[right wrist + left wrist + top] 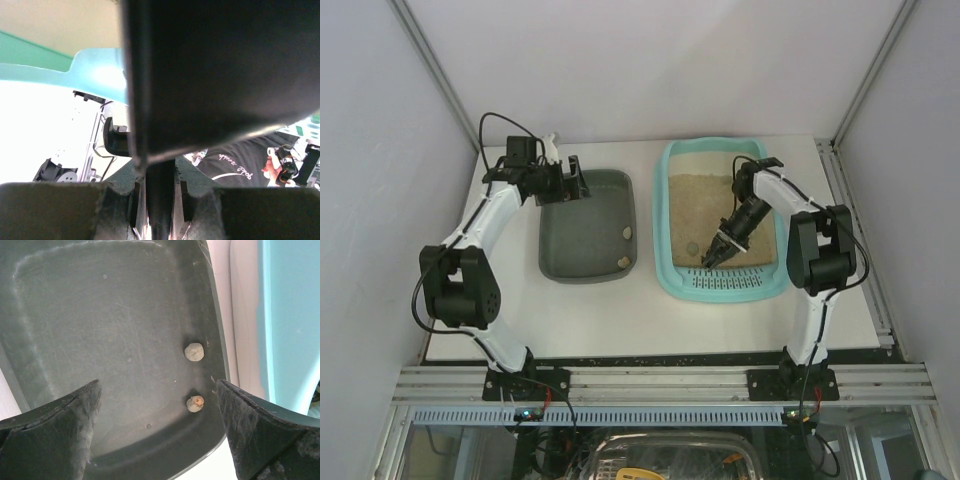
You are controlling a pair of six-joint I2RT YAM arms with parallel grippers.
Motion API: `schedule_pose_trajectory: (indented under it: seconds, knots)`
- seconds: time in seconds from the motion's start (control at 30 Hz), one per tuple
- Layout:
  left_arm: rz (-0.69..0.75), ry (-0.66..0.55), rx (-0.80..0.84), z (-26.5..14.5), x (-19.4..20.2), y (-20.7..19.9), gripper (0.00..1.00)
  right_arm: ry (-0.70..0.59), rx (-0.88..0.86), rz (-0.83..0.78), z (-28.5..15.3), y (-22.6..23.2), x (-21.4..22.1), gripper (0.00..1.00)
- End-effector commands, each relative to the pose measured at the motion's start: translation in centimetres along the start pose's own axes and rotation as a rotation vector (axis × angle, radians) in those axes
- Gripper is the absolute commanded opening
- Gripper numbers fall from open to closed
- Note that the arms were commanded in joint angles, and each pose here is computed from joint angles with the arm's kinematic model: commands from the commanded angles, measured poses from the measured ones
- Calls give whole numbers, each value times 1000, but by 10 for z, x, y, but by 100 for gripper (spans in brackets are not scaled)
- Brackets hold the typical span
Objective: Clean the litter box
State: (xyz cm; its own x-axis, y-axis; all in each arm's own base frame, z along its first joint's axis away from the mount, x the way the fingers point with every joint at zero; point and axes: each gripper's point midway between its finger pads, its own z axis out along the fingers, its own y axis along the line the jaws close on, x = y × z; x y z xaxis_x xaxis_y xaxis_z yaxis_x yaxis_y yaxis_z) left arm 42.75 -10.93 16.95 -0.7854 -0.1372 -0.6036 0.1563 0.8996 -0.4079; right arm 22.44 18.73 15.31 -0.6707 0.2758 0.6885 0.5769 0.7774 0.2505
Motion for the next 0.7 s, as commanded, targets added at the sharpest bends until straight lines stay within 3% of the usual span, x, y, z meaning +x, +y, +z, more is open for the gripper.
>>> schedule_pose_trajectory:
  seconds: [0.0, 0.37, 0.67]
  knots:
    - [18, -14, -25, 1, -4, 9, 100, 23, -13, -11, 5, 16, -14, 0]
    - [8, -7, -39, 10, -13, 12, 100, 50, -45, -79, 15, 44, -22, 0]
    - [44, 24, -60, 13, -8, 19, 100, -128, -43, -245, 8, 65, -56, 0]
